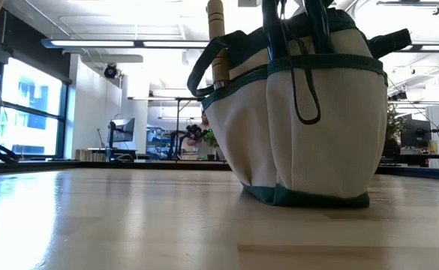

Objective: Pick & Place Garden tools in Gardening bag
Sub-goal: Put the trowel into the gardening bag

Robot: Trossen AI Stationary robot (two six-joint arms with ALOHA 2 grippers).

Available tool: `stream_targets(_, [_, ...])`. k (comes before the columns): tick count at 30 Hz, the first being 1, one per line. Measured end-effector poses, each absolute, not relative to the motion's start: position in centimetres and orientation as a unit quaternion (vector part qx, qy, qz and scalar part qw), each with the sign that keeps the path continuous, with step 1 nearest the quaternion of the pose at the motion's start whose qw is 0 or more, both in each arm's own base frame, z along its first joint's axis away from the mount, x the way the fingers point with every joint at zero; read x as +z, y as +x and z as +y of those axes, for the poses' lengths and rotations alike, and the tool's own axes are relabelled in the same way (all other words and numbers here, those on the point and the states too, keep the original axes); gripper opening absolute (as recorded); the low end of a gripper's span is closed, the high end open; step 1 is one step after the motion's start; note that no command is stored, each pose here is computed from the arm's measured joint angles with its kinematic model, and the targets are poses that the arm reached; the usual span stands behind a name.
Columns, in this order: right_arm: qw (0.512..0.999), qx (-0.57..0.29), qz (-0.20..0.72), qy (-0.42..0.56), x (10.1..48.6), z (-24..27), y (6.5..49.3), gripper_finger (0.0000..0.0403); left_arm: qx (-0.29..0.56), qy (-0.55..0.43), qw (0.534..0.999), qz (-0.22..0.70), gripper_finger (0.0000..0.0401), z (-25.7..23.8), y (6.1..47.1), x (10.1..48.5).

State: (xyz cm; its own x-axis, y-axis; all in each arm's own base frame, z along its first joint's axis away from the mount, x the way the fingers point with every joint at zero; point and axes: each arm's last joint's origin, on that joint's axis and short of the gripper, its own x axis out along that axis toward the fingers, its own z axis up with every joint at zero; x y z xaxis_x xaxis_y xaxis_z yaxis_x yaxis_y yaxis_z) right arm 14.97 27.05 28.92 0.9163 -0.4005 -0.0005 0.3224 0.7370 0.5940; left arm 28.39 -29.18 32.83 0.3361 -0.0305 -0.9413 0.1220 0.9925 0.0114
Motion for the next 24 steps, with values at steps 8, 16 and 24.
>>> stream_targets(8, [0.917,-0.174,-0.067,0.353,35.5,22.5,12.0,0.0059,-0.052,0.077,0.817,0.57,0.0184,-30.5,26.4,32.8])
stream_targets(16, [0.924,-0.198,-0.068,0.32,38.9,18.0,11.2,0.0059,-0.036,0.103,0.822,0.559,0.0184,-30.8,25.7,32.8])
stream_targets(24, [0.942,-0.243,-0.057,0.223,42.3,11.7,9.7,0.0059,0.0,0.106,0.825,0.555,0.0184,-29.1,27.3,32.8])
